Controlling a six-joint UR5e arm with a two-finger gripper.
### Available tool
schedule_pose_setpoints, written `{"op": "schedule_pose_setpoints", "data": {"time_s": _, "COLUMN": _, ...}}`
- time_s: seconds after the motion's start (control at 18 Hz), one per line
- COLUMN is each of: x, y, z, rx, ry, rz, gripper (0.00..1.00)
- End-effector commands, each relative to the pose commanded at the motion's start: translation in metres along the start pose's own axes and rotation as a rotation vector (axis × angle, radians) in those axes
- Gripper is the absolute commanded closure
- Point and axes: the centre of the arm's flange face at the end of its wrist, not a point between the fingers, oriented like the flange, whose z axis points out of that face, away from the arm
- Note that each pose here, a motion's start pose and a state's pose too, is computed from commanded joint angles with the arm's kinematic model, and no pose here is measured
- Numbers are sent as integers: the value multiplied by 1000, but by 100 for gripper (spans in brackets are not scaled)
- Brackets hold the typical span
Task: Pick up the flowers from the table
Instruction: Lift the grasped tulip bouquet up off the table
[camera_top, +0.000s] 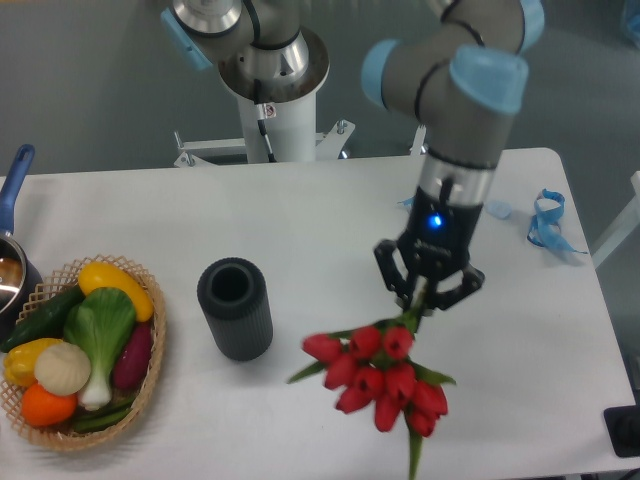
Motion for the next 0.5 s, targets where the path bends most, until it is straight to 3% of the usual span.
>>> {"op": "schedule_pose_setpoints", "data": {"time_s": 0.11, "x": 4, "y": -6, "z": -4, "rx": 57, "ry": 36, "rz": -18, "gripper": 85}}
{"op": "schedule_pose_setpoints", "data": {"time_s": 0.5, "x": 2, "y": -6, "z": -6, "rx": 65, "ry": 37, "rz": -19, "gripper": 85}}
